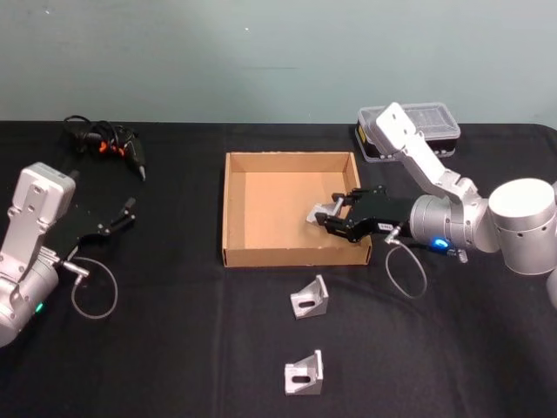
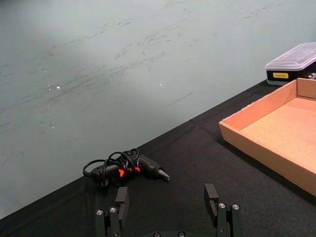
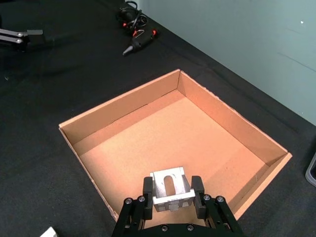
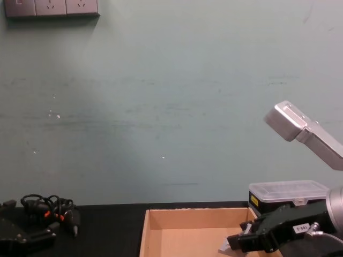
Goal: Use one hand to pick up the angle iron from the table and place it into the box.
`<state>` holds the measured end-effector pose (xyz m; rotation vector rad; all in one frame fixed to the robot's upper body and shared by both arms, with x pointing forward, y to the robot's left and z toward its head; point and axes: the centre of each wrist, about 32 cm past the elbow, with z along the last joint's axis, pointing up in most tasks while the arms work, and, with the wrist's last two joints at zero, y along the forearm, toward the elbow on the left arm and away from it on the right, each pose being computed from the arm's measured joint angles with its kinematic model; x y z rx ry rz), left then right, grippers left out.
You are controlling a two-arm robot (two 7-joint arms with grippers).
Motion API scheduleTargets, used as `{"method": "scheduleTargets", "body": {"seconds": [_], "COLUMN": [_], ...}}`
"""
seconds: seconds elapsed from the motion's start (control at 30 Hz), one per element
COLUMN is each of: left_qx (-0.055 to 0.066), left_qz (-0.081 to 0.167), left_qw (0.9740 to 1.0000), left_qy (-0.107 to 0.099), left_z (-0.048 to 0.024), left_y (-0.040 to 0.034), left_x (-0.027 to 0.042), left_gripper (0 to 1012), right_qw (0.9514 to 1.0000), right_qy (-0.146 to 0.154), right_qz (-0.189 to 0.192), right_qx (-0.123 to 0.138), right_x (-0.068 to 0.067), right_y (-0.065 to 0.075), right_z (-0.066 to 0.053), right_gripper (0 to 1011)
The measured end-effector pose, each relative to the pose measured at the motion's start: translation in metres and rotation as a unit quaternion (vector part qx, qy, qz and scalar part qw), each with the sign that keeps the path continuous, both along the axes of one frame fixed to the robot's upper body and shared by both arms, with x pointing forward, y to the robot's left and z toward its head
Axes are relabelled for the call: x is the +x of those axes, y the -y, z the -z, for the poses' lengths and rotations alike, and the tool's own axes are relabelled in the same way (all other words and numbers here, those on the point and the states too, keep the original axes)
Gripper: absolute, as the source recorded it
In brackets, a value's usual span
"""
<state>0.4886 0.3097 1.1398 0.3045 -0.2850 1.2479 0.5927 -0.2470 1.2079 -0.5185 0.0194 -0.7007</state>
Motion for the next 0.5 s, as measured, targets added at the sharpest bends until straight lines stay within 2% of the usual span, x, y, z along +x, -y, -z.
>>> {"method": "scheduleTargets", "body": {"seconds": [0.5], "left_qx": [0.000], "left_qz": [0.000], "left_qw": [1.0000], "left_qy": [0.000], "left_z": [0.0000], "left_y": [0.0000], "left_x": [0.0000], "left_gripper": [1000], "right_qw": [1.0000], "right_qy": [-0.002], "right_qz": [0.000], "right_qx": [-0.003], "right_x": [-0.0003], "right_y": [0.0000], "right_z": [0.0045], "right_gripper": [488]}}
